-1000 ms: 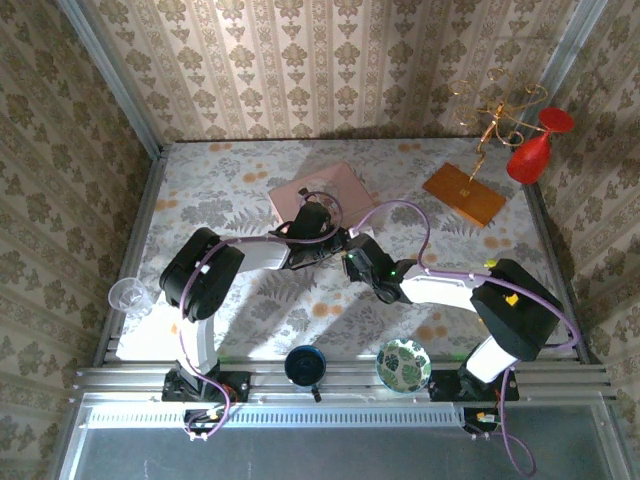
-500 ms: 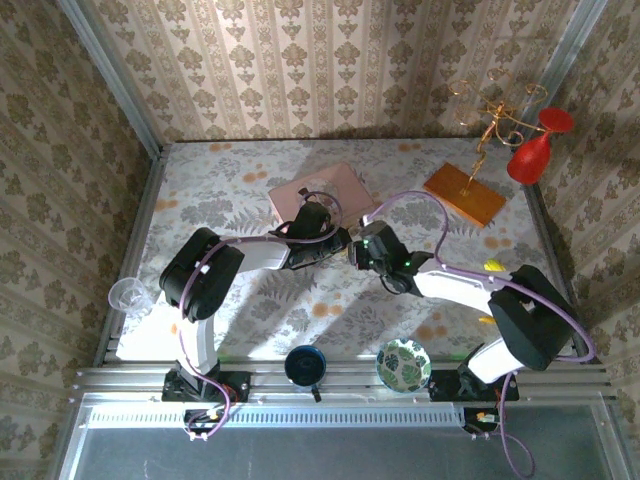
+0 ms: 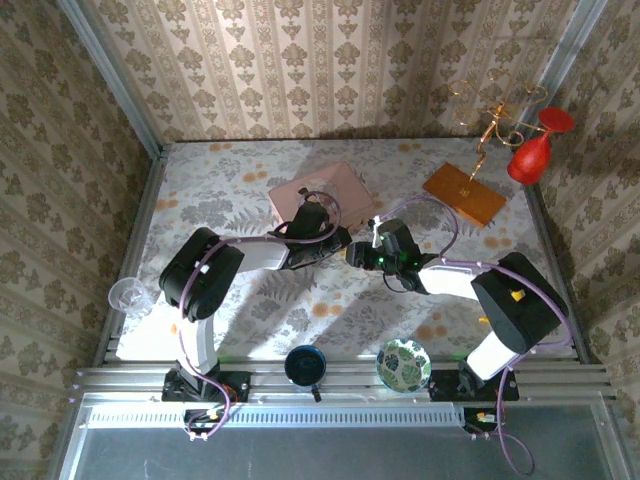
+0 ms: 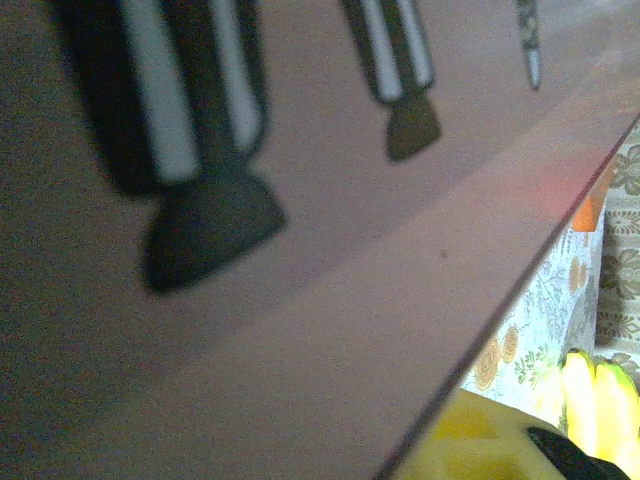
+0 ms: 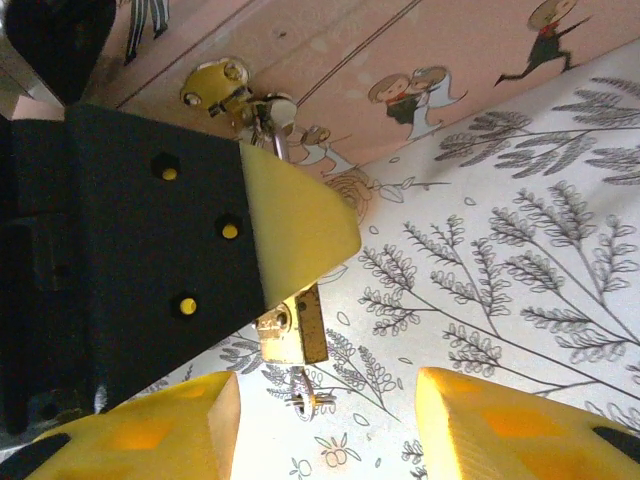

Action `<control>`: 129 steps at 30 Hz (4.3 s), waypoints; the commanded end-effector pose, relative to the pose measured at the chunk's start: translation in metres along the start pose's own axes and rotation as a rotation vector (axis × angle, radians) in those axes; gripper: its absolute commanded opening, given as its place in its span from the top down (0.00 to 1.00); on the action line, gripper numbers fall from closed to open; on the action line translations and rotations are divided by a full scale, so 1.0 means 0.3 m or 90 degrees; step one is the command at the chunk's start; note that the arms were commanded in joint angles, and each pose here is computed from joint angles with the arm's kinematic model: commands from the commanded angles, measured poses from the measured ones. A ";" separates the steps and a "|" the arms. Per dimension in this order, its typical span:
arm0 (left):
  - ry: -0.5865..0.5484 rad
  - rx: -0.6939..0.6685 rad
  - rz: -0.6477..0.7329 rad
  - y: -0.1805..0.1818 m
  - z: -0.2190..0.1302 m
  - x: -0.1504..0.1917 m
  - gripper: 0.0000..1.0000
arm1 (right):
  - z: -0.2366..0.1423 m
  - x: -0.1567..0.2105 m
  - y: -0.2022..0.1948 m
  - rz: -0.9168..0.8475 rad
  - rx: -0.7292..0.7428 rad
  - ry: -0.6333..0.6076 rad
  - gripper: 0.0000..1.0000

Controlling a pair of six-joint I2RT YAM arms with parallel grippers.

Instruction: Unlock the padlock with the key

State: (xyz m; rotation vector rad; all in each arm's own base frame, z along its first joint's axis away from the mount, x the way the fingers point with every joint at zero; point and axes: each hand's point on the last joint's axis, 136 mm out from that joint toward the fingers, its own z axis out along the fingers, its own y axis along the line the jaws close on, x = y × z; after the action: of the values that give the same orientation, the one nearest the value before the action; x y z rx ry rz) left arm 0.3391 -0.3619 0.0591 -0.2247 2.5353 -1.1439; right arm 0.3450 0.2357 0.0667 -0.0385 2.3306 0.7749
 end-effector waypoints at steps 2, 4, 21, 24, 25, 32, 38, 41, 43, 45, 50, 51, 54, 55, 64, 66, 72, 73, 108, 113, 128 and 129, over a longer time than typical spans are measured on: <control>0.067 0.049 -0.046 -0.046 -0.007 0.071 0.97 | 0.042 -0.021 0.031 0.009 -0.041 -0.012 0.51; 0.070 0.050 -0.046 -0.046 -0.006 0.076 0.97 | 0.050 -0.026 0.029 0.013 -0.042 -0.019 0.54; 0.069 0.054 -0.050 -0.045 -0.017 0.079 0.99 | 0.067 -0.069 0.004 0.082 -0.070 -0.077 0.70; 0.067 0.059 -0.053 -0.049 -0.014 0.075 1.00 | 0.064 -0.056 0.000 0.090 -0.070 -0.072 0.77; 0.068 0.061 -0.054 -0.049 -0.013 0.077 1.00 | 0.061 -0.052 -0.002 0.094 -0.071 -0.071 0.78; 0.065 0.076 -0.054 -0.063 -0.019 0.070 1.00 | 0.046 -0.040 -0.037 0.137 -0.081 -0.081 0.87; 0.060 0.103 -0.051 -0.081 -0.024 0.068 1.00 | 0.039 -0.077 -0.026 0.219 -0.156 -0.109 0.99; 0.057 0.118 -0.052 -0.090 -0.029 0.069 1.00 | 0.036 -0.105 -0.032 0.277 -0.200 -0.129 1.00; 0.056 0.122 -0.052 -0.093 -0.032 0.070 1.00 | 0.042 -0.113 -0.045 0.320 -0.222 -0.134 1.00; 0.053 0.125 -0.051 -0.095 -0.036 0.068 1.00 | 0.052 -0.116 -0.059 0.352 -0.237 -0.137 1.00; 0.046 0.156 -0.052 -0.118 -0.044 0.060 0.98 | 0.084 -0.089 -0.089 0.387 -0.226 -0.125 1.00; 0.048 0.162 -0.056 -0.120 -0.042 0.062 0.86 | 0.084 -0.088 -0.090 0.387 -0.225 -0.125 1.00; 0.046 0.180 -0.067 -0.121 -0.034 0.058 0.59 | 0.081 -0.099 -0.082 0.386 -0.231 -0.128 1.00; 0.046 0.185 -0.071 -0.122 -0.031 0.059 0.58 | 0.078 -0.108 -0.075 0.386 -0.236 -0.130 1.00; 0.047 0.189 -0.085 -0.114 -0.028 0.064 0.87 | 0.086 -0.146 -0.039 0.391 -0.264 -0.127 1.00; 0.045 0.187 -0.085 -0.112 -0.029 0.062 0.91 | 0.086 -0.144 -0.039 0.391 -0.264 -0.126 1.00; 0.049 0.189 -0.086 -0.117 -0.022 0.060 1.00 | 0.087 -0.127 -0.040 0.391 -0.263 -0.115 0.96; 0.048 0.189 -0.086 -0.117 -0.022 0.059 1.00 | 0.086 -0.126 -0.041 0.389 -0.263 -0.115 0.91; 0.042 0.077 -0.063 -0.115 -0.099 0.017 1.00 | -0.139 -0.032 -0.007 -0.238 0.266 -0.026 0.61; 0.042 0.084 -0.066 -0.121 -0.107 0.010 1.00 | -0.091 -0.020 0.015 -0.265 0.264 0.003 0.62; 0.049 0.092 -0.078 -0.119 -0.100 0.010 1.00 | -0.028 -0.023 0.047 -0.302 0.259 0.043 0.66; 0.048 0.092 -0.078 -0.119 -0.101 0.007 1.00 | -0.024 -0.023 0.047 -0.302 0.259 0.044 0.66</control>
State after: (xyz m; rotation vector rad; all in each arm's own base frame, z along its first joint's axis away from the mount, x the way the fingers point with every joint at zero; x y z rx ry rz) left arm 0.3274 -0.3558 0.0806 -0.3506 2.5487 -1.3169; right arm 0.3418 0.2421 0.0843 -0.4008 2.3519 0.1056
